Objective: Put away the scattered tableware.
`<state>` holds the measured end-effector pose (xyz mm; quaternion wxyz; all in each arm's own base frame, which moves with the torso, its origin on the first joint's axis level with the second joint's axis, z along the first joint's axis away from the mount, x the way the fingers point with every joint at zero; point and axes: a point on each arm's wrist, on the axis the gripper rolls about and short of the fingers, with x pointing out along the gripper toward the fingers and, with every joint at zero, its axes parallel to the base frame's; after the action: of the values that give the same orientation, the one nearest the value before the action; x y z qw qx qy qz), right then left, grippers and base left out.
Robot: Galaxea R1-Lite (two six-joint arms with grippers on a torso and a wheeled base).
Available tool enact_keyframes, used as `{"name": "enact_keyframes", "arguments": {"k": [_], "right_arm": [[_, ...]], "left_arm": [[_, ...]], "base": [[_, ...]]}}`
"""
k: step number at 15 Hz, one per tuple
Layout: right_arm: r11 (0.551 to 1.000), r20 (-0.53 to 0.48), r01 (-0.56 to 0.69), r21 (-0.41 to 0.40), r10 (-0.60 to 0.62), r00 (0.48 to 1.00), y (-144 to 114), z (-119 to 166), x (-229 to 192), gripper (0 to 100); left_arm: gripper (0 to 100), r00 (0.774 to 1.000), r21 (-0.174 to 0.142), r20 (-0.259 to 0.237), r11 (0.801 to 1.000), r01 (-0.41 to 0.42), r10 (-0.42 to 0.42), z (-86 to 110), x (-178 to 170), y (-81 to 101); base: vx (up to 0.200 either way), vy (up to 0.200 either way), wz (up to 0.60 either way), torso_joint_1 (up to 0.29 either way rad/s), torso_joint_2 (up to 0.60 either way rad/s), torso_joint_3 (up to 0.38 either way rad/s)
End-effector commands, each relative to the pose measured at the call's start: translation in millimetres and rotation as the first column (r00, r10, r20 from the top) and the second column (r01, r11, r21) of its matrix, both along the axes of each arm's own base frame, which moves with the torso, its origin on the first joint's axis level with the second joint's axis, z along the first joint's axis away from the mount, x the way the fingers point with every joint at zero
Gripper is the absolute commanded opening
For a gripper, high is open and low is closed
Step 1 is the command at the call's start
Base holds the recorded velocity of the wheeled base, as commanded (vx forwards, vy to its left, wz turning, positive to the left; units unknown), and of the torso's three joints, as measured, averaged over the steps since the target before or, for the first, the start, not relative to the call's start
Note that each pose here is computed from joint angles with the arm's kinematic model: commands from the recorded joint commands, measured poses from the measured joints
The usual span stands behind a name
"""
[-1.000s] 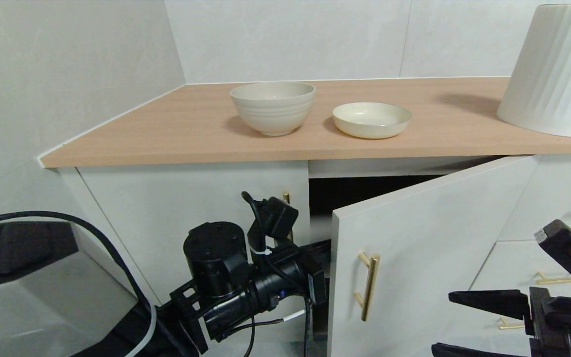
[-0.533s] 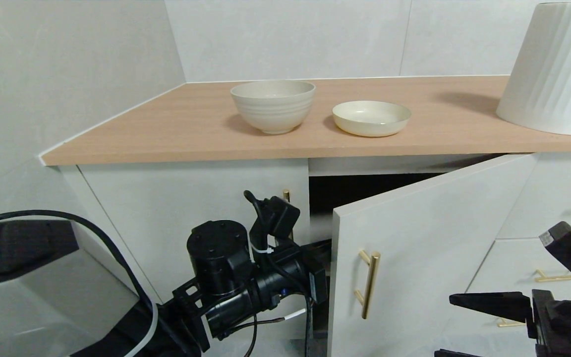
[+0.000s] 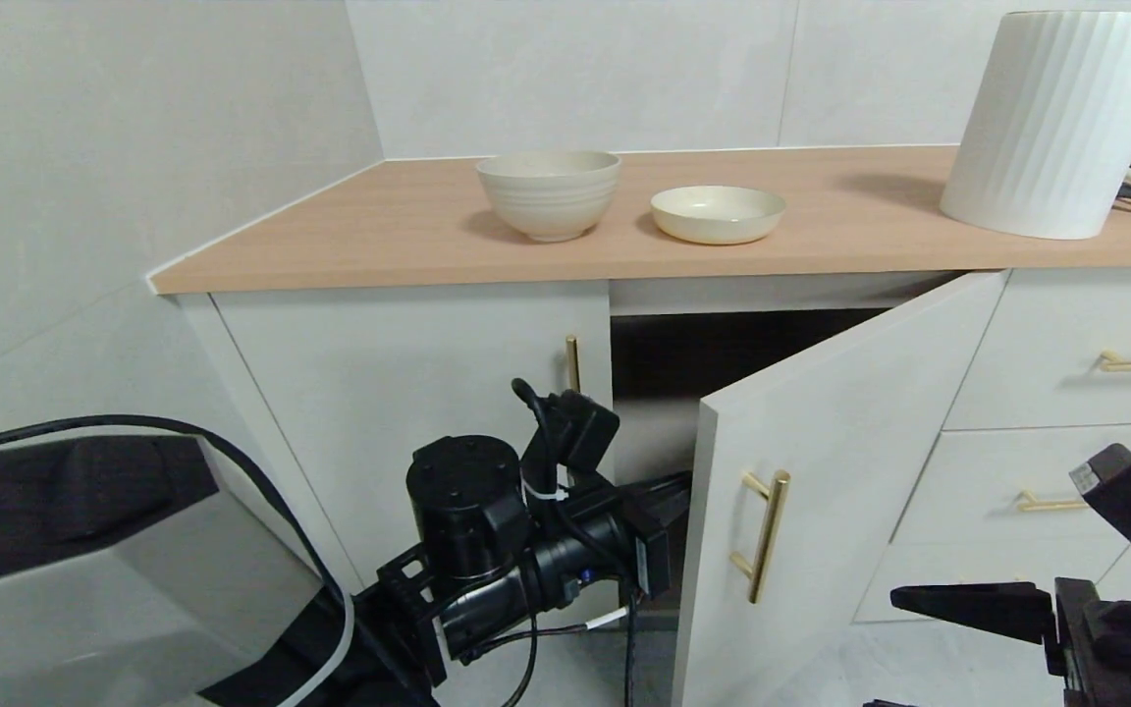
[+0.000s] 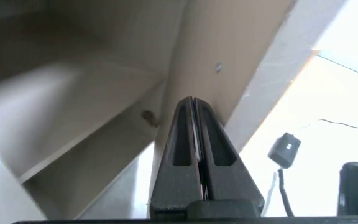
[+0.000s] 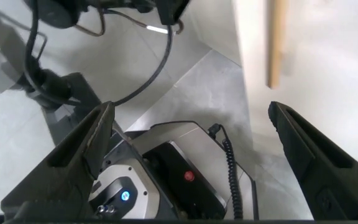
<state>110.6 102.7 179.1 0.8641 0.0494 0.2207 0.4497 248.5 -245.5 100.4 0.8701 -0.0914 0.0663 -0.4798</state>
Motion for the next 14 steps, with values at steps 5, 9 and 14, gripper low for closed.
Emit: {"name": "enact_keyframes", "arguments": {"k": [5, 9, 14], "right_arm": [[1.0, 0.013, -0.001, 0.011, 0.001, 1.0, -1.7, 2.5, -2.3, 100], [1.0, 0.024, -0.001, 0.02, 0.001, 1.0, -3.3, 4.6, -4.2, 100], [1.0, 0.035, -0.002, 0.025, 0.001, 0.999, -4.6, 6.1, -5.7, 100]], "left_arm": [[0, 1.0, 0.02, -0.02, 1.0, -0.006, 0.006, 21.1, 17.2, -16.5], [0, 0.999, 0.036, -0.037, 0.999, 0.007, -0.006, 30.4, 21.8, -29.1], [0, 0.999, 0.035, -0.036, 0.999, 0.013, -0.012, 28.3, 23.4, -34.0]], "base": [[0.0, 0.0, 0.0, 0.0, 0.0, 0.0], [-0.1, 0.0, 0.0, 0.001, 0.0, 0.006], [-0.12, 0.0, 0.0, 0.007, 0.0, -0.004]]}}
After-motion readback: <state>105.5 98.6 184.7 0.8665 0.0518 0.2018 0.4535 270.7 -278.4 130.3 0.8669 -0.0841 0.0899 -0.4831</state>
